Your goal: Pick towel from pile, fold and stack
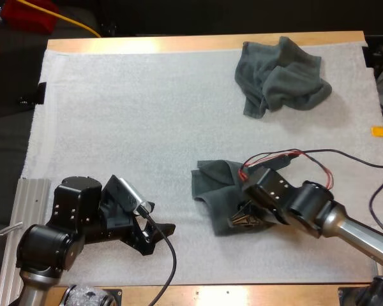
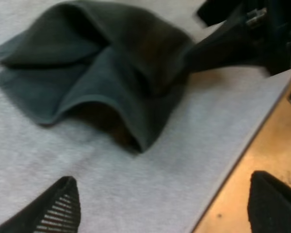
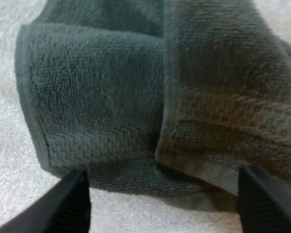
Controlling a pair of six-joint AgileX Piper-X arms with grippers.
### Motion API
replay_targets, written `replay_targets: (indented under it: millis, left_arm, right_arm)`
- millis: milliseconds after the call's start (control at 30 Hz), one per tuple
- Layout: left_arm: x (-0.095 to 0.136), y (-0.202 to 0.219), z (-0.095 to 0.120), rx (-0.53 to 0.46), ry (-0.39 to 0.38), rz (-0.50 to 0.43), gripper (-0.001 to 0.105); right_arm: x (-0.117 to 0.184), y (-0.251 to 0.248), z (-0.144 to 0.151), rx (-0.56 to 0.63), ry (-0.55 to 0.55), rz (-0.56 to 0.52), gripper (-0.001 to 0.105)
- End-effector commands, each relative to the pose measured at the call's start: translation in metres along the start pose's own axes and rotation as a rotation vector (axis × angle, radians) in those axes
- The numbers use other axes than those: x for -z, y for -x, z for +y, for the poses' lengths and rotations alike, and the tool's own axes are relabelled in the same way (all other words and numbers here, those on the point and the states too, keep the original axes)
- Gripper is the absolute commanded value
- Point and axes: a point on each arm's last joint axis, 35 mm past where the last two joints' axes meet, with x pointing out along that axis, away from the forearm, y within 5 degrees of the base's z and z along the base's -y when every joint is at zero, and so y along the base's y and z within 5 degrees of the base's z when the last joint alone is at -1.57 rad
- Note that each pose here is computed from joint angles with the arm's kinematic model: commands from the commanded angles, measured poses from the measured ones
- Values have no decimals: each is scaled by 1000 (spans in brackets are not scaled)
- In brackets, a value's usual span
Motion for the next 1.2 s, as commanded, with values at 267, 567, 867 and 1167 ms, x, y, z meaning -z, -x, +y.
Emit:
replay_targets:
  millis: [267,567,867,1167]
  left_arm:
    - [9,-5,2,51,30,37,69]
    - [11,-4,2,51,45,53,69]
    - [11,-4,2,51,47,55,69]
    - [11,-4,2,51,47,55,69]
  right_arm:
    - [-6,-61,8,48,19,124,62]
    - [-2,-84,7,116,30,191,62]
    - [-3,-99,7,150,6,192,54]
    - [-2,-99,7,163,2,194,34]
